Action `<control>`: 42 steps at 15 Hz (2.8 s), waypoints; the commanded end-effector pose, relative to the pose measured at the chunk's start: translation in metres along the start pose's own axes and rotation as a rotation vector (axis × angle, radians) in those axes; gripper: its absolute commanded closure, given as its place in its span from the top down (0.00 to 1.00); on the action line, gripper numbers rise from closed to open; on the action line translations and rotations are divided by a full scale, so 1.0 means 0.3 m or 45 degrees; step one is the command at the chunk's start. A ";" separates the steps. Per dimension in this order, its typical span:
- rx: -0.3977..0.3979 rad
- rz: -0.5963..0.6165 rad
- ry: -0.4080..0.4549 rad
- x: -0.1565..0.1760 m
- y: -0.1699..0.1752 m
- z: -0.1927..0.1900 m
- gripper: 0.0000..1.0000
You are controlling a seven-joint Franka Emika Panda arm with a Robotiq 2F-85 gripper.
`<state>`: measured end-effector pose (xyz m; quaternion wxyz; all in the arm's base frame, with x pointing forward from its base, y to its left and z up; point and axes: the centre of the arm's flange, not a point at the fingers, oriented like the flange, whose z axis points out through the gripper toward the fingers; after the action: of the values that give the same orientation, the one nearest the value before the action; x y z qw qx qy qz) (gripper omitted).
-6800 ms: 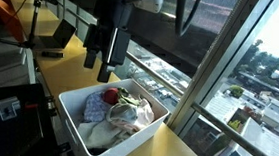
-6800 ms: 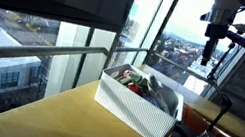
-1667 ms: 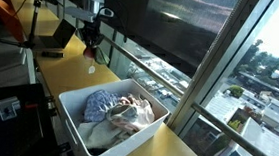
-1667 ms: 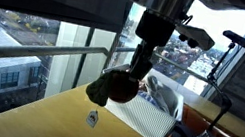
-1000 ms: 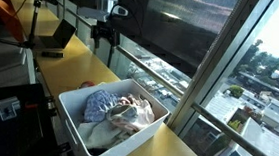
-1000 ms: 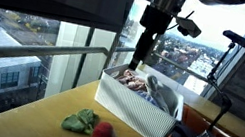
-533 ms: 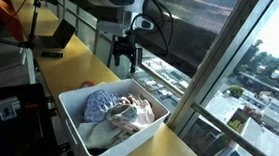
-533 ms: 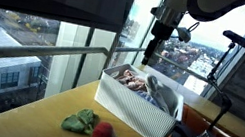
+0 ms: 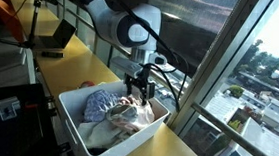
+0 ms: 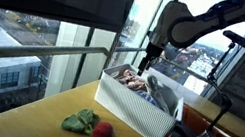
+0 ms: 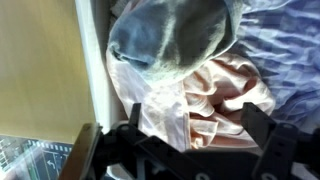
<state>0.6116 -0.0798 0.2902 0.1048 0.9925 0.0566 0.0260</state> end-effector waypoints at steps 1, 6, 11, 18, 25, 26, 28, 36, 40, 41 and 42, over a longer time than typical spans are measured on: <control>-0.038 0.015 -0.017 0.064 0.069 0.160 1.00; 0.021 0.007 -0.155 0.023 -0.003 0.408 1.00; 0.069 -0.011 -0.283 -0.008 -0.051 0.599 0.72; 0.087 0.016 -0.276 0.033 0.023 0.394 0.22; 0.017 -0.035 -0.172 0.014 -0.016 0.004 0.00; 0.010 -0.041 -0.151 0.006 -0.024 -0.058 0.00; -0.002 -0.055 -0.107 -0.003 -0.046 -0.180 0.00; -0.061 -0.201 0.110 0.008 -0.316 -0.745 0.00; -0.115 -0.302 0.265 0.014 -0.486 -1.064 0.00; -0.131 -0.324 0.306 0.016 -0.524 -1.146 0.00; -0.142 -0.344 0.344 0.014 -0.551 -1.232 0.00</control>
<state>0.5749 0.1235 0.5508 0.1335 0.9669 0.1845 0.1150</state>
